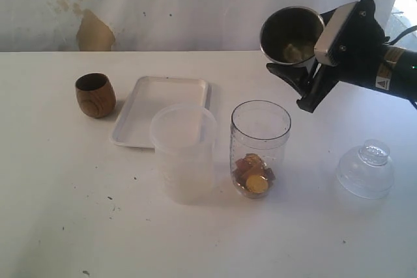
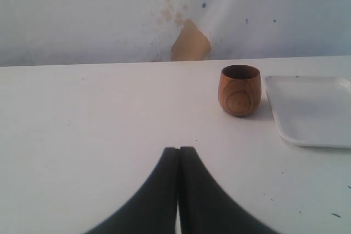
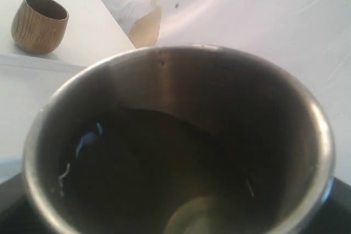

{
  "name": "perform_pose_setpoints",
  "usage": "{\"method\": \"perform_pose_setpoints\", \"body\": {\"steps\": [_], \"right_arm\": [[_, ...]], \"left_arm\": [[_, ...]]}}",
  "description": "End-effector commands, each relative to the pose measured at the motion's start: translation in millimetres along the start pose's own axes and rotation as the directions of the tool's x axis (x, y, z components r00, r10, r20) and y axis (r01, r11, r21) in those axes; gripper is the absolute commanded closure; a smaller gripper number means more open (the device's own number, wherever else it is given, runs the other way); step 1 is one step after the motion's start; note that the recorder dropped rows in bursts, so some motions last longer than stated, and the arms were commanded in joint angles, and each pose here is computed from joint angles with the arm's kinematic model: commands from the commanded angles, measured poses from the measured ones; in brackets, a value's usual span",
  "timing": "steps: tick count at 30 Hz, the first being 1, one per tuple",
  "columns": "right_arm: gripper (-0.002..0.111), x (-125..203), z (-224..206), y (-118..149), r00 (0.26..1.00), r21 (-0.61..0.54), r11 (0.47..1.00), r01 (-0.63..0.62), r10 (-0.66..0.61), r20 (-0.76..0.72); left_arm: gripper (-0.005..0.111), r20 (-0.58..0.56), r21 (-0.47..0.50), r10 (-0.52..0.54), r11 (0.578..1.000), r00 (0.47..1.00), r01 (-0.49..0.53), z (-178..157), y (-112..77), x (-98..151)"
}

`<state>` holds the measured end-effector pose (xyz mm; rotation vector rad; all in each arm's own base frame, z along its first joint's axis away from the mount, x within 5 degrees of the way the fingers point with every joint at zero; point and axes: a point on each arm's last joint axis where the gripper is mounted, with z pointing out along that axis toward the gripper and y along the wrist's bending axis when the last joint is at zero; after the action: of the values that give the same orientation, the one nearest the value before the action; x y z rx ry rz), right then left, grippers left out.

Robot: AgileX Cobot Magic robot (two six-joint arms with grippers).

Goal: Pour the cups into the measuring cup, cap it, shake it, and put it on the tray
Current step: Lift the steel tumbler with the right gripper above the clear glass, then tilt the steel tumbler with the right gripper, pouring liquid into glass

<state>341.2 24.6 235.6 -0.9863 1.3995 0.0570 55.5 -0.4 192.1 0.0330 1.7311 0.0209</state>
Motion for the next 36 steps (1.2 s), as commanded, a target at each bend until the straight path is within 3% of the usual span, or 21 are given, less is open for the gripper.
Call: {"method": "perform_pose_setpoints", "body": {"steps": [1, 15, 29, 31, 36], "right_arm": [[0.108, -8.7, -5.0, -9.0, 0.998, 0.027, 1.0, -0.001, -0.001, 0.064], [0.108, -5.8, -4.9, -8.3, 0.997, 0.022, 0.998, 0.063, -0.064, 0.032], [0.108, -5.3, -4.8, -6.8, 0.972, 0.009, 0.972, 0.233, -0.234, 0.026], [0.108, -5.2, -4.5, -3.9, 0.951, -0.017, 0.951, 0.309, -0.309, 0.03], [0.108, -5.1, -4.5, -3.5, 0.935, -0.021, 0.935, 0.355, -0.354, 0.032]], "left_arm": [[0.107, 0.011, 0.0, -0.003, 1.0, 1.0, 0.003, 0.0, 0.0, 0.4], [0.107, 0.011, 0.0, -0.003, 1.0, 1.0, 0.003, 0.0, 0.0, 0.4], [0.107, 0.011, 0.0, -0.003, 1.0, 1.0, 0.003, 0.0, 0.0, 0.4], [0.107, 0.011, 0.0, -0.003, 1.0, 1.0, 0.003, 0.0, 0.0, 0.4], [0.107, 0.011, 0.0, -0.003, 1.0, 1.0, 0.003, 0.0, 0.0, 0.4]]}}
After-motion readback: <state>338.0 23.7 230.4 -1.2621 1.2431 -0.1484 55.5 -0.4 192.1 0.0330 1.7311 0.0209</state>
